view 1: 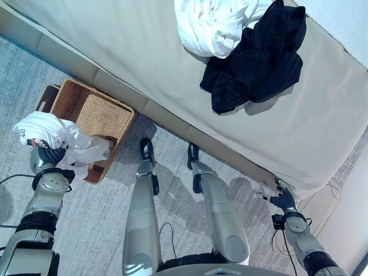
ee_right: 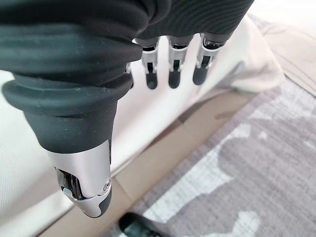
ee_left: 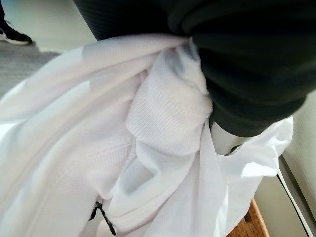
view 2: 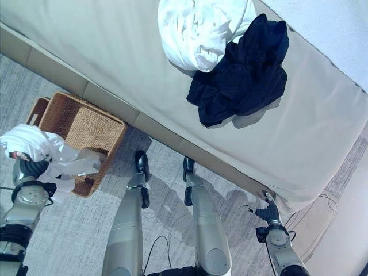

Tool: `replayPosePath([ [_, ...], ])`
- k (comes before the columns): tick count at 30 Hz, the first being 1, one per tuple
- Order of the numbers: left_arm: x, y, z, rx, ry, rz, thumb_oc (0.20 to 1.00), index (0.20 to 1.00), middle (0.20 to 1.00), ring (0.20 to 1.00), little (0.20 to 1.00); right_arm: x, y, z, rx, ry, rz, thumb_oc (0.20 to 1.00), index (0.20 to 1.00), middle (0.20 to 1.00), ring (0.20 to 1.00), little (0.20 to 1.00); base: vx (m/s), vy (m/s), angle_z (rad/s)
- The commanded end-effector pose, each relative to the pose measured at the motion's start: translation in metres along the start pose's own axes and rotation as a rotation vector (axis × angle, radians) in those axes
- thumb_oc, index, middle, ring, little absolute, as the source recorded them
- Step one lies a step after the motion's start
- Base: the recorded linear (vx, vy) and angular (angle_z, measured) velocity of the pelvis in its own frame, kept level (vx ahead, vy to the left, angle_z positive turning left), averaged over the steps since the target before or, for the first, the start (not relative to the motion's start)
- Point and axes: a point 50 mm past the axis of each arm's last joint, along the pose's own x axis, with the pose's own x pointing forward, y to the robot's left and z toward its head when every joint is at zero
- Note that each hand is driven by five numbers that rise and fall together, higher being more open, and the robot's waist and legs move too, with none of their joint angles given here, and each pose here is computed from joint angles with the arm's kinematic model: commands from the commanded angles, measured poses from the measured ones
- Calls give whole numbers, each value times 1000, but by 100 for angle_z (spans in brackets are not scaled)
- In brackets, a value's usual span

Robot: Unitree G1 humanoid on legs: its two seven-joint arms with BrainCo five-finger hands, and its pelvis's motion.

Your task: Pick up clothes into the bucket

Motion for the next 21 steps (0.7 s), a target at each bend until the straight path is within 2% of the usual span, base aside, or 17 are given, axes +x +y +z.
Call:
replayPosePath([
  [1,2,15,-12,19,49,54,1000,1000,1000,1000,1000,1,-14,1,-28,-17,-12,1000,1000,1000,1000,1000,0,0,0],
  [7,-1,6,-22,7,116,35,1000,1000,1000,1000,1000,4,-12,8,-38,-38,-2,1000,1000,1000,1000,1000,14,-3,-2],
  [15,-20,-19,-36,-296,252,0,1000,1000,1000,1000,1000,6,-20,22,22,-82,-68,1000,1000,1000,1000,1000,6,1,-1],
  [19,-40,-33,-42,-402,279,-15,1000,1000,1000,1000,1000,6,-32,50,32,-217,-136,1000,1000,1000,1000,1000,0,0,0],
  [21,-51,-39,-35,-380,222,-34,1000,1000,1000,1000,1000,4,-43,73,21,-322,-172,1000,1000,1000,1000,1000,0,0,0],
])
